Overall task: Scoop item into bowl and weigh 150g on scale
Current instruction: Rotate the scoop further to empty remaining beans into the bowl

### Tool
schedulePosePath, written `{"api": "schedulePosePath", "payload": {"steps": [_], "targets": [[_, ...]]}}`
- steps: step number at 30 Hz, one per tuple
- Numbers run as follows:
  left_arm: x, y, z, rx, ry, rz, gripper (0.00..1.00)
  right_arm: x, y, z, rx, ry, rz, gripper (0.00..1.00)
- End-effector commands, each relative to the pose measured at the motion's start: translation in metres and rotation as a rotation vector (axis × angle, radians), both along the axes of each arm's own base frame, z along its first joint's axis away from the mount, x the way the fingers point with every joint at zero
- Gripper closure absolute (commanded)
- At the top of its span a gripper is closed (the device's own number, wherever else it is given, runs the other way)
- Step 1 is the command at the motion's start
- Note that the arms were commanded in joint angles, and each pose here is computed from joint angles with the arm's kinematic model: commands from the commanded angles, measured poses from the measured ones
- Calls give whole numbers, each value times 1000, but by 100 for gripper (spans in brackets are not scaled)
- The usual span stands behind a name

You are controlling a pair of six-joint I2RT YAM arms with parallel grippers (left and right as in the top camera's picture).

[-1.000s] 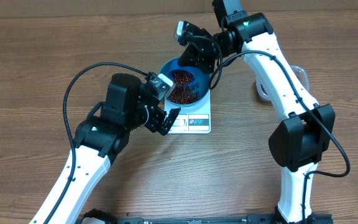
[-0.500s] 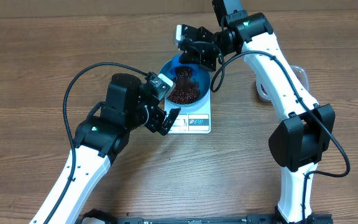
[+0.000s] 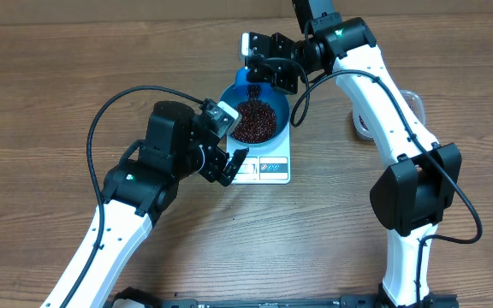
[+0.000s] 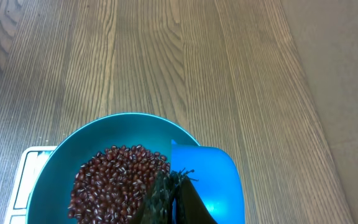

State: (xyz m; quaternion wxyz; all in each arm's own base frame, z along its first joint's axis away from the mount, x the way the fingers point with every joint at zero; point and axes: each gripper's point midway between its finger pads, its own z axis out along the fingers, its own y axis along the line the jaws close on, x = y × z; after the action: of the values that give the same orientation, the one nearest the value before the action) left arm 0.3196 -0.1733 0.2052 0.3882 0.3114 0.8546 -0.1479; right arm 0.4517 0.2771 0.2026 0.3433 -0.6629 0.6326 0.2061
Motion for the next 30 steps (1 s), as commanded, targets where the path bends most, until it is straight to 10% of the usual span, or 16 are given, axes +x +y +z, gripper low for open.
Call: {"api": "schedulePosePath", "payload": {"steps": [1, 30], "targets": [[3, -2, 9, -12, -16, 3, 1, -1, 1, 21, 4, -77, 37, 96], [3, -2, 9, -12, -16, 3, 0, -21, -1, 18, 35, 173, -96, 96]]}}
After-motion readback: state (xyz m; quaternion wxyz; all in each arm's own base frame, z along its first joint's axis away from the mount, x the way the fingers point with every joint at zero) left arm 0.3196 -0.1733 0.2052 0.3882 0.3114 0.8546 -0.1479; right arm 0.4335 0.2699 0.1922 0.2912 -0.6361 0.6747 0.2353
